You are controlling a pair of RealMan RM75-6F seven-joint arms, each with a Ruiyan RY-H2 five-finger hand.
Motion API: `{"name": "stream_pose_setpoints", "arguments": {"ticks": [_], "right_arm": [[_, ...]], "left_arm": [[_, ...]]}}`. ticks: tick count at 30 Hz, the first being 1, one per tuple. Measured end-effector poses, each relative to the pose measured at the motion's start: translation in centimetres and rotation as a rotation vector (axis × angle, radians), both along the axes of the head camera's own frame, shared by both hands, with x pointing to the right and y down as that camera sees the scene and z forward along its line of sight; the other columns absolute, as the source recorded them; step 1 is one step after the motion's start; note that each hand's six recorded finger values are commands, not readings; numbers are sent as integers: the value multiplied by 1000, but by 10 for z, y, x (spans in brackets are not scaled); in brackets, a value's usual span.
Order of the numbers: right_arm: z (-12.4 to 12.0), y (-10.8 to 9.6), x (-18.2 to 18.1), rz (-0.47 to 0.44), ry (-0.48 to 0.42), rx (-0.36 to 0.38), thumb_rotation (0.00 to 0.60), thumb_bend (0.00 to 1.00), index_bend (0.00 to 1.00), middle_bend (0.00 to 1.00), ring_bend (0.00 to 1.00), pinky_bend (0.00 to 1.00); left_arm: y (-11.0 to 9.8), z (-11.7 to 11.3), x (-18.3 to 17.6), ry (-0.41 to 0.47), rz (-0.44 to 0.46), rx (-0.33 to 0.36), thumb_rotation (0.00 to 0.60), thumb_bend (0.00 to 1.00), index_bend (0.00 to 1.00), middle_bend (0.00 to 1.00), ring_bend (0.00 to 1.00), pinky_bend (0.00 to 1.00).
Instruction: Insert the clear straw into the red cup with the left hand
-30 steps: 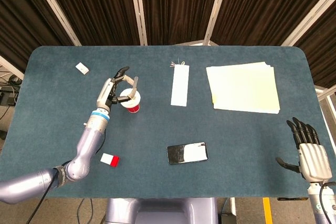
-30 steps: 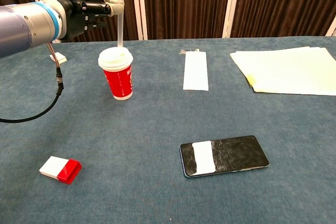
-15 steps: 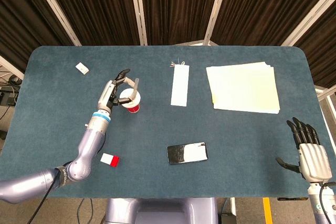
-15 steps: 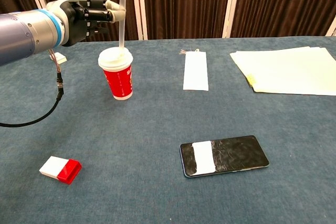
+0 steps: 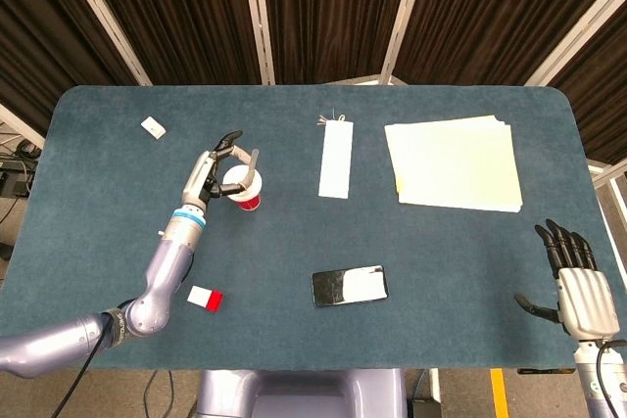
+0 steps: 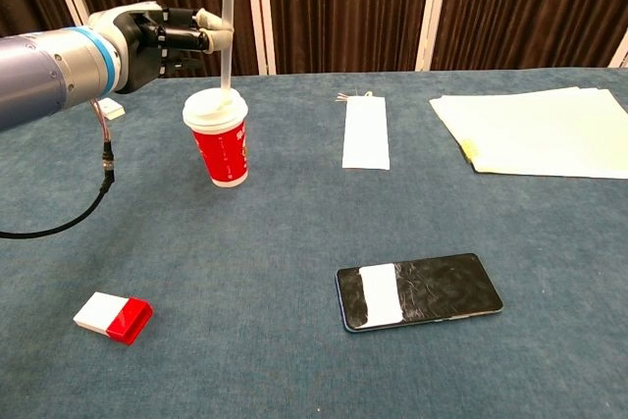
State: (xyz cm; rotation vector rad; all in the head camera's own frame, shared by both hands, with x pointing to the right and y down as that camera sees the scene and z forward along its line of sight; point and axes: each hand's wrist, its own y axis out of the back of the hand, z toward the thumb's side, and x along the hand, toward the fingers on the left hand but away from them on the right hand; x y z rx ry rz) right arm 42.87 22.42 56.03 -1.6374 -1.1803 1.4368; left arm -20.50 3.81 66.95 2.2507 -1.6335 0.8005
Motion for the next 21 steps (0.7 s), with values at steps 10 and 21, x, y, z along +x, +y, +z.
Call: {"name": "stream_pose_setpoints", "arguments": {"ticks": [10,21], "right_arm": [[0,0,0,0,2,-3,600,126,0,0,0,0],[1,1,0,1,4,-6,600,125,0,0,0,0]], "left_arm": [[5,12,-8,-50,25,-14,600,389,440,9,0,0],[3,7,-12,-70,41,13,600,359,348,0,0,0]]}}
